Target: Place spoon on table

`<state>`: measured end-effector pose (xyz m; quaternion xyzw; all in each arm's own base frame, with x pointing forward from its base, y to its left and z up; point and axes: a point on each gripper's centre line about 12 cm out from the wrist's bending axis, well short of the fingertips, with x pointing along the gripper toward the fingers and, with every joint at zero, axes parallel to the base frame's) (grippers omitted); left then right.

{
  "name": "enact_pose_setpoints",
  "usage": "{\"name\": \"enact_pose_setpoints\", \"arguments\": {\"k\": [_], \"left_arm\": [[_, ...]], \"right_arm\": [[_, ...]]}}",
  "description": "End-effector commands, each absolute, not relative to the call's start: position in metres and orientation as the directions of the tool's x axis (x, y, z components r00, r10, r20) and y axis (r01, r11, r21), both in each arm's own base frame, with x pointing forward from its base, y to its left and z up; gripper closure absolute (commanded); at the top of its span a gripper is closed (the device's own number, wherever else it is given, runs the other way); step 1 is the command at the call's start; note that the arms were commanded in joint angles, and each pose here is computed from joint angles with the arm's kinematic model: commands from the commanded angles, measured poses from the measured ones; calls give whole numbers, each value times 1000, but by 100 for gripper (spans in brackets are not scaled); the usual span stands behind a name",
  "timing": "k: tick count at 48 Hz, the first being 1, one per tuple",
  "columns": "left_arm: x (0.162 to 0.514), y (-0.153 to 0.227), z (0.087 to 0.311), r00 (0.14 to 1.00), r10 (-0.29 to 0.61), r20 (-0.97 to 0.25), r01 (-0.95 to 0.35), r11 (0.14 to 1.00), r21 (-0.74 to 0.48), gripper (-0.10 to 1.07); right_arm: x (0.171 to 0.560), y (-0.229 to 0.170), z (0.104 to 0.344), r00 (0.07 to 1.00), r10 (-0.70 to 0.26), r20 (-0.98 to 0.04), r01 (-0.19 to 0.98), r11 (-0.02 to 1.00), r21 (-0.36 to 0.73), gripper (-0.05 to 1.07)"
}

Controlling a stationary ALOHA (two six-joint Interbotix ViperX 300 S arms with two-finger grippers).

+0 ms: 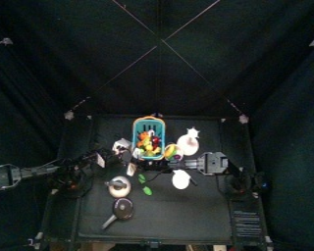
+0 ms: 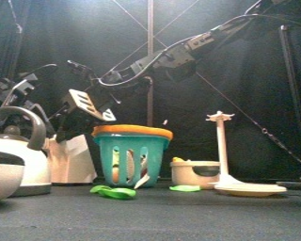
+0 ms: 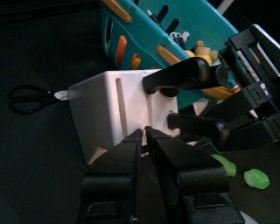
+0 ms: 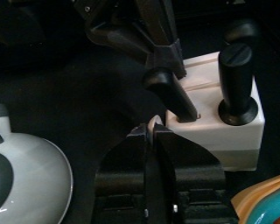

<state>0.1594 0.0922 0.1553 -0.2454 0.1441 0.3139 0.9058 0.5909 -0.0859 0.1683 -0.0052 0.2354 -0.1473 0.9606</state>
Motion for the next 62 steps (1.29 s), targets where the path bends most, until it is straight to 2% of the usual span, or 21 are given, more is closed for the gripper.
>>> {"name": "enact_pose_setpoints", "arguments": {"k": [1, 16, 35, 62], "left_arm": [[165, 94, 162, 769, 500, -397, -632, 688, -357, 39], [165, 94, 162, 771, 498, -398, -630, 689, -358, 39], [165, 93, 162, 773, 495, -398, -627, 692, -358, 39], [165, 92, 161, 773, 493, -400, -627, 693, -357, 39]], "right_arm": [[595, -85, 212, 885, -283, -371, 280, 958, -63, 63], [598, -82, 220, 894, -279, -352, 277, 959, -58, 63], [607, -83, 210, 892, -279, -355, 277, 959, -57, 63], [609, -66, 227, 910, -259, -324, 252, 966, -64, 64]]}}
